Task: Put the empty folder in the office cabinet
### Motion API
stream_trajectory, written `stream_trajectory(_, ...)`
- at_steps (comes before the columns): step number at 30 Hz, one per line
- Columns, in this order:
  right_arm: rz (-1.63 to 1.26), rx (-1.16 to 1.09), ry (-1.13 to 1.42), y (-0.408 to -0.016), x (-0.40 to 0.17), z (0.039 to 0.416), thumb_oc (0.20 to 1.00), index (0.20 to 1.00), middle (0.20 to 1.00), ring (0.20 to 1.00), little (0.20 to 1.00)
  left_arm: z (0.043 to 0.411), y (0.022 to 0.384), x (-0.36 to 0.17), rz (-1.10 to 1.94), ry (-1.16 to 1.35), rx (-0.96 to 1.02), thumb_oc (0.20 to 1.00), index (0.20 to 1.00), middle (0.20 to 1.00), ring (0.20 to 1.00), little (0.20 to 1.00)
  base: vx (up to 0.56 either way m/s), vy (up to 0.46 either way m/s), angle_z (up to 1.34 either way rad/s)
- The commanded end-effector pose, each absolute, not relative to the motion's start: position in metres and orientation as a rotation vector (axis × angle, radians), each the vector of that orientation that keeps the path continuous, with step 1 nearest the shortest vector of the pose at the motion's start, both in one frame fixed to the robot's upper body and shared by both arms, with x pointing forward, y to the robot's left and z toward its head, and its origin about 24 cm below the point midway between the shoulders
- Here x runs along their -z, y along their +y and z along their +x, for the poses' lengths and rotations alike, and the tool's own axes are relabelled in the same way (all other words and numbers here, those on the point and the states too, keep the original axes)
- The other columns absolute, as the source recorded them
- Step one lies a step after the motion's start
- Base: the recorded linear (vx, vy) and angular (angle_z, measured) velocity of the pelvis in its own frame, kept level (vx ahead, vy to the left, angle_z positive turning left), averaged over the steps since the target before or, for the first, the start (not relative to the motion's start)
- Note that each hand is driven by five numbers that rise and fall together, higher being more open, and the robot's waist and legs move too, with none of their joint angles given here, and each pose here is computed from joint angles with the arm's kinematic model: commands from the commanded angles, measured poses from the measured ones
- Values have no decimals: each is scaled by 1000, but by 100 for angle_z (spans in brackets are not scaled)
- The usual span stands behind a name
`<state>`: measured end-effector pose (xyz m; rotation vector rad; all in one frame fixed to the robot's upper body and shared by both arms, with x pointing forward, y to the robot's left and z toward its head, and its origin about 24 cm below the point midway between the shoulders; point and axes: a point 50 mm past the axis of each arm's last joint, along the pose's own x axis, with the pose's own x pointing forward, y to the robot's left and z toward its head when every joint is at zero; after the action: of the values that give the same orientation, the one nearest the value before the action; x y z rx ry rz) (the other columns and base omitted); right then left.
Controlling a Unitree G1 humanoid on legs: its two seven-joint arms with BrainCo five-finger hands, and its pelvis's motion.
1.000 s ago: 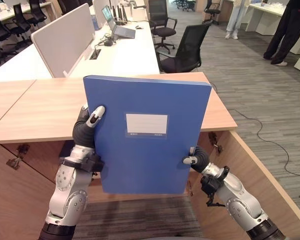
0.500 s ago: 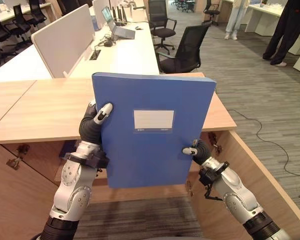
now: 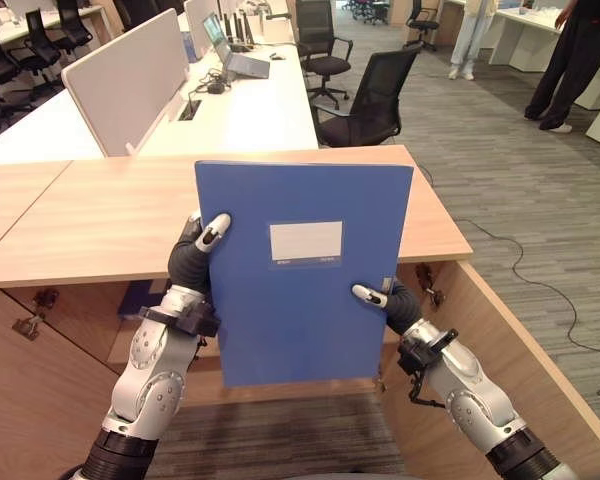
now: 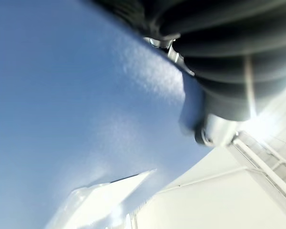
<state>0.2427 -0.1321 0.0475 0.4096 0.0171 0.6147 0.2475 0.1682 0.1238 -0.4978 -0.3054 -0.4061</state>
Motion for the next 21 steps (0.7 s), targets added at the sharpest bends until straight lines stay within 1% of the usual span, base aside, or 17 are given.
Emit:
stream_trajectory(1, 695, -864, -85, -57, -78, 236, 200, 200, 200, 200, 200, 242, 99, -137, -655, -299, 756, 1000, 1000, 1000, 1000, 1000, 0, 0, 0)
stream_trajectory(4, 753, -849, -28, -56, -66, 232, 200, 200, 200, 200, 200, 244, 102, -125, -678, -233, 724, 1000, 1000, 1000, 1000, 1000, 0, 0, 0)
stream_trajectory(8, 700, -798, 58, -69, -44, 228, 200, 200, 200, 200, 200, 243, 114, -113, -658, -184, 676, 1000, 1000, 1000, 1000, 1000, 0, 0, 0)
stream_trajectory(9, 691, -792, 115, -75, -31, 220, 200, 200, 200, 200, 200, 240, 119, -105, -663, -158, 665, 1000, 1000, 1000, 1000, 1000, 0, 0, 0)
stream_trajectory(10, 691, -792, 115, -75, -31, 220, 200, 200, 200, 200, 200, 240, 119, -105, -663, -158, 665, 1000, 1000, 1000, 1000, 1000, 0, 0, 0)
stream_trajectory(14, 612, -674, 283, -104, 14, 207, 200, 200, 200, 200, 200, 234, 132, -80, -679, -75, 606, 1000, 1000, 1000, 1000, 1000, 0, 0, 0)
stream_trajectory(18, 601, -592, 341, -116, 31, 204, 200, 200, 200, 200, 200, 232, 138, -64, -674, -14, 561, 1000, 1000, 1000, 1000, 1000, 0, 0, 0)
stream_trajectory(20, 553, -539, 384, -127, 43, 203, 200, 200, 200, 200, 200, 229, 143, -52, -668, 35, 531, 1000, 1000, 1000, 1000, 1000, 0, 0, 0)
stream_trajectory(21, 458, -509, 442, -138, 56, 200, 200, 200, 200, 200, 200, 225, 149, -40, -663, 81, 498, 1000, 1000, 1000, 1000, 1000, 0, 0, 0)
